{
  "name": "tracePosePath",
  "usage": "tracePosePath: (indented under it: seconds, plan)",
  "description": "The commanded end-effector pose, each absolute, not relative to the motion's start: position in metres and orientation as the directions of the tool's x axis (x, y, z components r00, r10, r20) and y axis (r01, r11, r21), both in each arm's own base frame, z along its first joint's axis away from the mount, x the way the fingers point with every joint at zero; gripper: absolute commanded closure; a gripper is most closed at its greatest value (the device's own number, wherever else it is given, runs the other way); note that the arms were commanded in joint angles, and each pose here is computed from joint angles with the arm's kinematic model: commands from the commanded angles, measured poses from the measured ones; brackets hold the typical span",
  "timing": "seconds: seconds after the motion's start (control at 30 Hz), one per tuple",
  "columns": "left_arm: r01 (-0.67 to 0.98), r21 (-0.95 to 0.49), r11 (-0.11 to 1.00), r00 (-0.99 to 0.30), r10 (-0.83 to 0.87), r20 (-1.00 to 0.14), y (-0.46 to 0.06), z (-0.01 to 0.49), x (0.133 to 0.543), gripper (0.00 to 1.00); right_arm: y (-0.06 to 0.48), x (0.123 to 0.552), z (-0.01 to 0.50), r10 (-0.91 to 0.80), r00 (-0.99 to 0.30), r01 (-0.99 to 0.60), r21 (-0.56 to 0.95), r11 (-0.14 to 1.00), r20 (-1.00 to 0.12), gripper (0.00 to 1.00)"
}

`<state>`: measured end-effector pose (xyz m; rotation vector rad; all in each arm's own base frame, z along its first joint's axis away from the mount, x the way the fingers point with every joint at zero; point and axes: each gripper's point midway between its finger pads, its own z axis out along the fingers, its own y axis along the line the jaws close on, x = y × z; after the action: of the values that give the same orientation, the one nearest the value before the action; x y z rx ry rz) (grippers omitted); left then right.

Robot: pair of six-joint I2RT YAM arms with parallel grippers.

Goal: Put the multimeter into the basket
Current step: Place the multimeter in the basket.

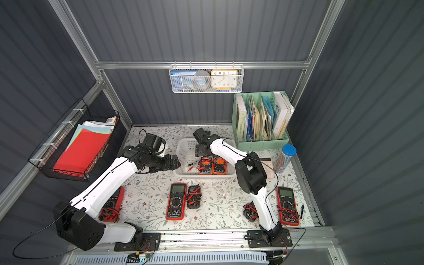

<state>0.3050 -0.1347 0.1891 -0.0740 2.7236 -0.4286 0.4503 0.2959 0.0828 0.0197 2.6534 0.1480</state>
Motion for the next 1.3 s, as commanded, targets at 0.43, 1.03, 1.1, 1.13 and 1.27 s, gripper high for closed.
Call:
tracePosePath:
  seconds: [0.43,1.03,1.1,1.13,1.27]
  plan:
    - [0.038,-0.310,0.950,-0.920,-0.089,-0.383,-0.137,0.201,0.301,0.01,0.302,0.457,0.092,0.022,-0.882,-0.040,0.121,0.992,-0.471,0.08]
    - [0.034,-0.301,0.953,-0.916,-0.091,-0.390,-0.134,0.203,0.301,0.01,0.311,0.439,0.184,0.030,-0.828,-0.112,0.218,0.969,-0.560,0.01]
    - [0.034,-0.291,0.956,-0.915,-0.087,-0.394,-0.132,0.203,0.300,0.01,0.317,0.426,0.202,0.014,-0.810,-0.148,0.227,0.963,-0.586,0.01]
    - [0.033,-0.285,0.958,-0.915,-0.086,-0.394,-0.131,0.203,0.299,0.01,0.319,0.419,0.209,0.007,-0.803,-0.159,0.226,0.961,-0.595,0.01]
    - [0.023,-0.253,0.967,-0.911,-0.084,-0.403,-0.123,0.202,0.296,0.01,0.331,0.382,0.226,-0.039,-0.784,-0.223,0.222,0.949,-0.620,0.01]
